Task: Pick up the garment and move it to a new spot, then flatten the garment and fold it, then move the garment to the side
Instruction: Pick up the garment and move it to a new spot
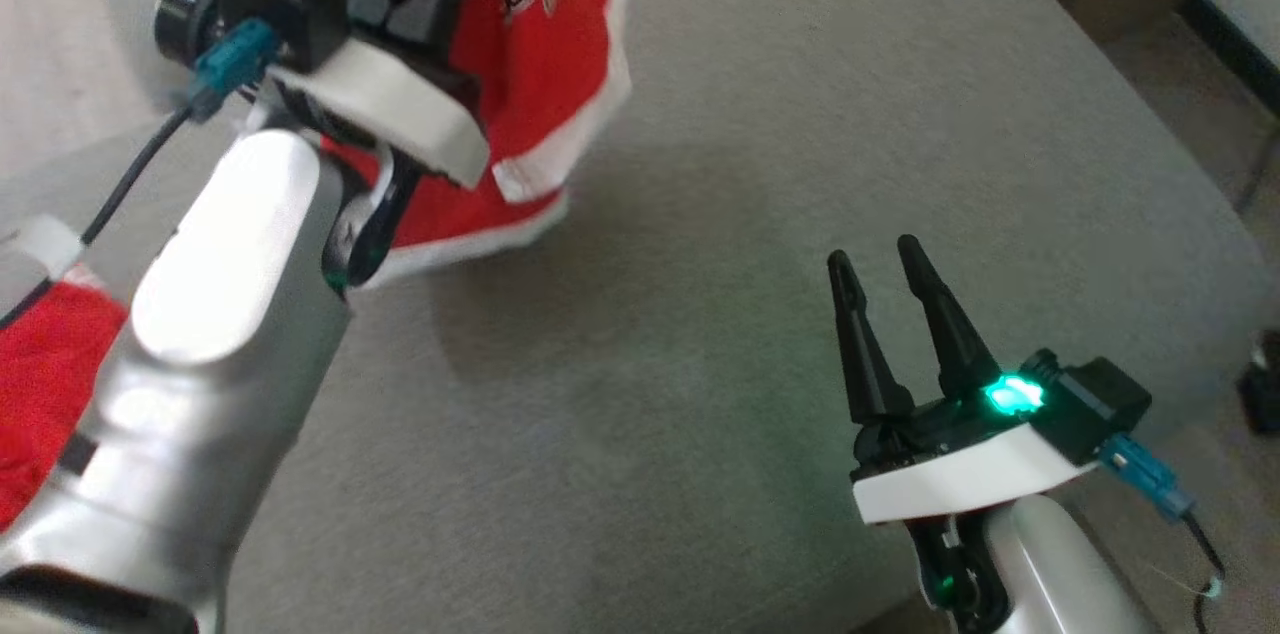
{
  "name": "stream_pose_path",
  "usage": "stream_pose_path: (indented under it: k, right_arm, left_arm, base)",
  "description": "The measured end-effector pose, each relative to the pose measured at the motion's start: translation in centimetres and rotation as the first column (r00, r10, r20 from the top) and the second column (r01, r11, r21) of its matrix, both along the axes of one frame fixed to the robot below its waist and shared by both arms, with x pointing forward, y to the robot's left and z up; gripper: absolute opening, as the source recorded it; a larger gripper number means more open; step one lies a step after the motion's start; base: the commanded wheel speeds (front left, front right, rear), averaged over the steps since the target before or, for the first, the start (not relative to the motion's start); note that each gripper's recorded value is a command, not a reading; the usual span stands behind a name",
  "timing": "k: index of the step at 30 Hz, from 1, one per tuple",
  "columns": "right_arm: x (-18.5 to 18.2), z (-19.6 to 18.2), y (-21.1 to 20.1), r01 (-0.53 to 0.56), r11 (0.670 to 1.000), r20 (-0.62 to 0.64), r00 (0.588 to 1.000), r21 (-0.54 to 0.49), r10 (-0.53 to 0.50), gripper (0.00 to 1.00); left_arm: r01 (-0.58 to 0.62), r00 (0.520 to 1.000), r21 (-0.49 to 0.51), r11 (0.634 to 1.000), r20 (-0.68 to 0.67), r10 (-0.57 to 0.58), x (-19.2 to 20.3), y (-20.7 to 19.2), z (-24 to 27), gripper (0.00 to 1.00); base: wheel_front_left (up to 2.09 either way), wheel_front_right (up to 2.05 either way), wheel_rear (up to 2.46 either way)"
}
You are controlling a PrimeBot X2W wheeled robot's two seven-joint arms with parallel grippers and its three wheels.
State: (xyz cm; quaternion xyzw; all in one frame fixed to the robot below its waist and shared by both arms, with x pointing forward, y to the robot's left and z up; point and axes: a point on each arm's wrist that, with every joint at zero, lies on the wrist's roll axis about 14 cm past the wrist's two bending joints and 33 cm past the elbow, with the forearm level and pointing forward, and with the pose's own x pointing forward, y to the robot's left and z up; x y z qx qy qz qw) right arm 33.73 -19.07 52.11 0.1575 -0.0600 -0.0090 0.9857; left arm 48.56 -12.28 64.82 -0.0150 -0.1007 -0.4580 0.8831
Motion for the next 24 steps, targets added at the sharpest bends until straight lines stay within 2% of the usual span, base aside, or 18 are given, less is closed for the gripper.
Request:
stream_pose_path:
  k: [2,3,4,5,11,17,24]
  right_arm:
    - [-0.3,-0.1,-0.7,0.025,1.0,-0.005,1.0,0.0,-0.025,1.0]
    - [-0.5,-0.1,-1.0,0.038,0.999,-0.01,0.999,-0.002,-0.038,1.0]
    - [-0.7,-0.3,-1.4,0.05,0.999,-0.014,0.999,0.0,-0.05,1.0]
    - [-0.8,-0.4,-1.7,0.061,0.998,-0.02,0.998,0.001,-0.061,1.0]
    - [-1.1,-0.9,-2.5,0.09,0.996,-0.041,0.995,-0.007,-0.091,1.0]
    - [-0.7,-0.7,-2.1,0.074,0.997,-0.033,0.997,-0.002,-0.074,1.0]
    - [-0.1,-0.4,-1.4,0.045,0.999,-0.014,0.999,0.007,-0.045,1.0]
  left_arm:
    - [0.009,1.0,0.004,1.0,-0.02,-0.008,0.6,-1.5,-0.8,0.0]
    - [0.013,0.999,0.005,1.0,-0.039,-0.013,0.8,-2.3,-1.5,0.25]
    - [0.028,0.998,0.014,1.0,-0.063,-0.027,0.6,-3.2,-2.4,0.9]
    - [0.046,0.995,0.027,0.999,-0.09,-0.044,0.3,-4.1,-3.6,1.0]
    - [0.185,0.968,0.129,0.974,-0.195,-0.158,-2.8,-7.5,-9.2,1.0]
    - [0.224,0.952,0.22,0.949,-0.256,-0.165,-4.2,-6.7,-12.2,1.0]
    - [0.19,0.965,0.228,0.955,-0.223,-0.139,-4.1,-4.3,-10.9,1.0]
  base:
    - [0.0,0.0,0.0]
    - [0.0,0.0,0.0]
    - [0.0,0.0,0.0]
    - [0.0,0.0,0.0]
    - [0.0,0.0,0.0]
    - [0.0,0.0,0.0]
    - [0.0,0.0,0.0]
